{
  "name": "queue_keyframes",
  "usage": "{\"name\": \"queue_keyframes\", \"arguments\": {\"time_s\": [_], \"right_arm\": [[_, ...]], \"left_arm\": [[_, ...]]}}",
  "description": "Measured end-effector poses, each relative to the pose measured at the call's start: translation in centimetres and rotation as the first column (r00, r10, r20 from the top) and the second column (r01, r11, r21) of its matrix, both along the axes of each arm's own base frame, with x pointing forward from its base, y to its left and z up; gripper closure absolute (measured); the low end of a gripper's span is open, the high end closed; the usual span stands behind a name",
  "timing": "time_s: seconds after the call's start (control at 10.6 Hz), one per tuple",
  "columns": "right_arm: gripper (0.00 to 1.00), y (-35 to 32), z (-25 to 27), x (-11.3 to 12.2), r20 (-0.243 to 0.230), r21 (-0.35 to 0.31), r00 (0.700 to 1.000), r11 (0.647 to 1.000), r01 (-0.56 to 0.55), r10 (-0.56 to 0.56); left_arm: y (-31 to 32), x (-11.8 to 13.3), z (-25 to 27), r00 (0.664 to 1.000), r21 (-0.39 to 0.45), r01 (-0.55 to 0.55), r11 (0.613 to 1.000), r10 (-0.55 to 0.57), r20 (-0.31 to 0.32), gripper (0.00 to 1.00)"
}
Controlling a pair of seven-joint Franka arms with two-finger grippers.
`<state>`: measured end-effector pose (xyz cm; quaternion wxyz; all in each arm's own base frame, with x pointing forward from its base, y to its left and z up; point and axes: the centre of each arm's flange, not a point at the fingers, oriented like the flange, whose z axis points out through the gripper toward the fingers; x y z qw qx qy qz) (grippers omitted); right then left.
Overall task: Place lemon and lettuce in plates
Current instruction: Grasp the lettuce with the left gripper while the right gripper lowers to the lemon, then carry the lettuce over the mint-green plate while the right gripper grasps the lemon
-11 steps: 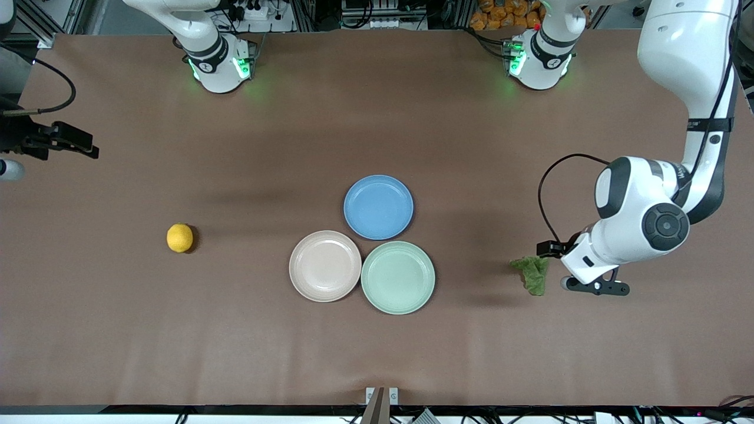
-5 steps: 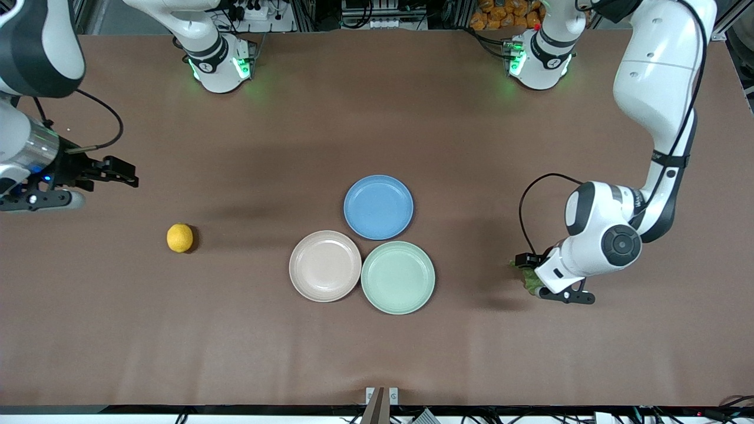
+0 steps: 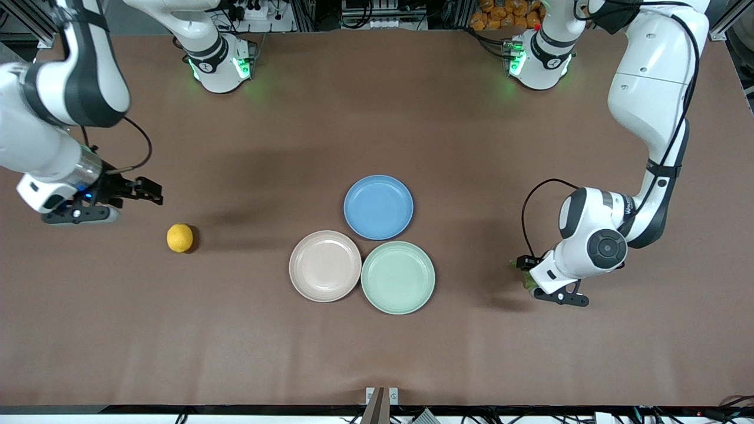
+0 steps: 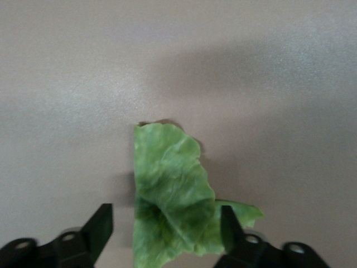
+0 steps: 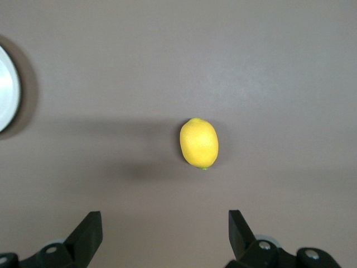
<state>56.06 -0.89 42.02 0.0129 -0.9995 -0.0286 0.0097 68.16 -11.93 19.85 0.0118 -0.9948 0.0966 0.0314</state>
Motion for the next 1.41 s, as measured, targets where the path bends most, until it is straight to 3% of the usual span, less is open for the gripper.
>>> {"name": "queue_keyframes", "arguments": {"time_s": [0.09, 0.19, 0.28, 0.66, 0.75, 1.13, 1.41], "right_arm": [[0.00, -0.1, -1.5, -0.2, -0.003, 0.000, 1.000, 1.000, 0.002, -0.002], [0.00, -0.2, -2.7, 0.0, -0.003, 0.000, 1.000, 1.000, 0.004, -0.004], [0.00, -0.3, -3.8, 0.4, 0.000, 0.000, 1.000, 1.000, 0.006, -0.006], [0.00, -1.0, -10.0, 2.1, 0.025, -0.001, 0.999, 1.000, 0.021, -0.021], [0.00, -1.3, -11.7, 2.4, 0.035, -0.002, 0.999, 1.000, 0.027, -0.027], [0.00, -2.3, -16.1, 2.8, 0.039, -0.003, 0.999, 1.000, 0.026, -0.025], [0.00, -2.7, -18.1, 2.8, 0.035, -0.003, 0.999, 1.000, 0.023, -0.023]], "left_arm": [[0.0, 0.0, -0.6, 1.000, -0.002, 0.001, 1.000, -0.001, 0.003, 0.24], [0.0, 0.0, -1.1, 1.000, -0.004, 0.001, 1.000, -0.001, 0.002, 0.25], [-0.1, 0.0, -1.4, 1.000, -0.005, 0.001, 1.000, -0.001, 0.002, 0.32], [-0.3, 0.2, -1.5, 1.000, -0.010, -0.007, 1.000, 0.007, 0.010, 0.89], [-0.2, 0.5, -1.1, 1.000, -0.010, -0.015, 1.000, 0.015, 0.021, 0.96], [-1.4, 1.8, 4.6, 0.994, -0.023, -0.041, 0.999, 0.043, 0.105, 0.96], [-6.5, 1.0, 9.7, 0.987, -0.072, -0.020, 0.997, 0.032, 0.157, 0.96]]}}
